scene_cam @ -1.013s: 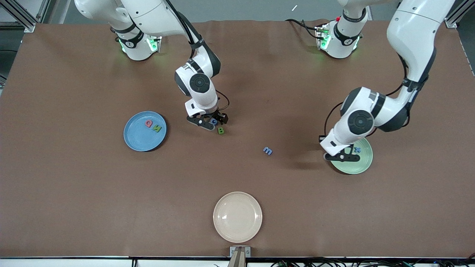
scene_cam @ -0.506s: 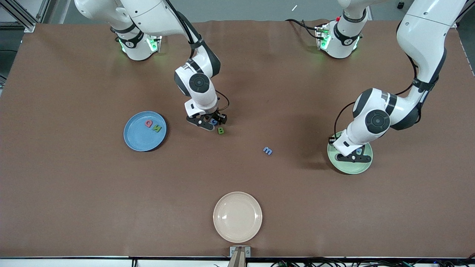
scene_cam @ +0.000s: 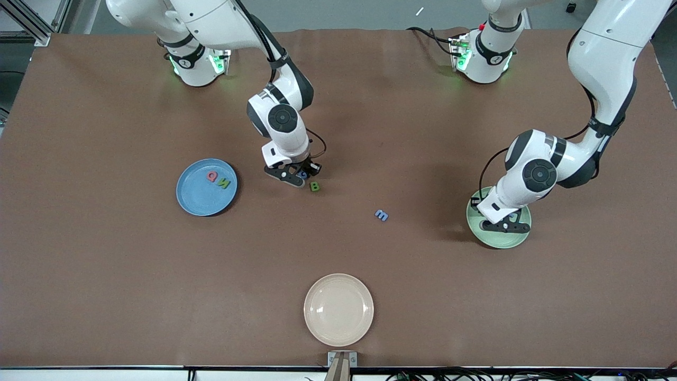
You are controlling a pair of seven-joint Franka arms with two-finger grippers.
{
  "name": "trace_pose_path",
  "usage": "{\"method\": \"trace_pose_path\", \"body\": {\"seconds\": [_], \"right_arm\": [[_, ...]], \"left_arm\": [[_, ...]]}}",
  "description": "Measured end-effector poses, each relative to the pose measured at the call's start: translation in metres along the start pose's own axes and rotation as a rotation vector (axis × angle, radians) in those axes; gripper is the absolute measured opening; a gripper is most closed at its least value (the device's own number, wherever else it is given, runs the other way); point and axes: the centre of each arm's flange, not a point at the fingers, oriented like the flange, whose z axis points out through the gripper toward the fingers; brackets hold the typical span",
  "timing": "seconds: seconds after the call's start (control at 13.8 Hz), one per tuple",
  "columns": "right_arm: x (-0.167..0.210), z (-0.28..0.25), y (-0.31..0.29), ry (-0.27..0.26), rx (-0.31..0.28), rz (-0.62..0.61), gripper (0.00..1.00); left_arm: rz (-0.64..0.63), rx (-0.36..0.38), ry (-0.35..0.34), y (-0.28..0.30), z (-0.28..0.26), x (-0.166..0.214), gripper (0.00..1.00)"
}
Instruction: Sort uppercase to blue plate, lowercase to green plate
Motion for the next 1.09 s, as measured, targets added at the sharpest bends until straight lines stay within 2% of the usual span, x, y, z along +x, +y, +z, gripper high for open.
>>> {"method": "trace_pose_path", "body": {"seconds": [0.22,0.51,0.65,0.87,1.09], "right_arm": [[0.024,-0.004,0.014,-0.015,-0.042,0.005,0.35],[0.090,-0.040,0.054,-0.035,-0.099,-0.028,0.35],[0.123,-0.065,0.082,-0.045,-0.116,-0.057,0.35],[0.168,-0.085,0.128,-0.050,-0.132,-0.103,0.35],[0.192,-0.076,0.171,-0.068,-0.156,-0.118,0.35]], "left_arm": [[0.003,-0.003,-0.006,0.001,0.004,-0.001,0.26],[0.004,-0.004,-0.006,0.001,0.005,-0.001,0.26],[0.003,-0.004,-0.004,0.000,0.005,0.000,0.30],[0.000,0.000,0.009,-0.006,-0.002,0.003,0.57],[0.026,0.012,0.024,-0.003,-0.027,0.007,0.86]]}}
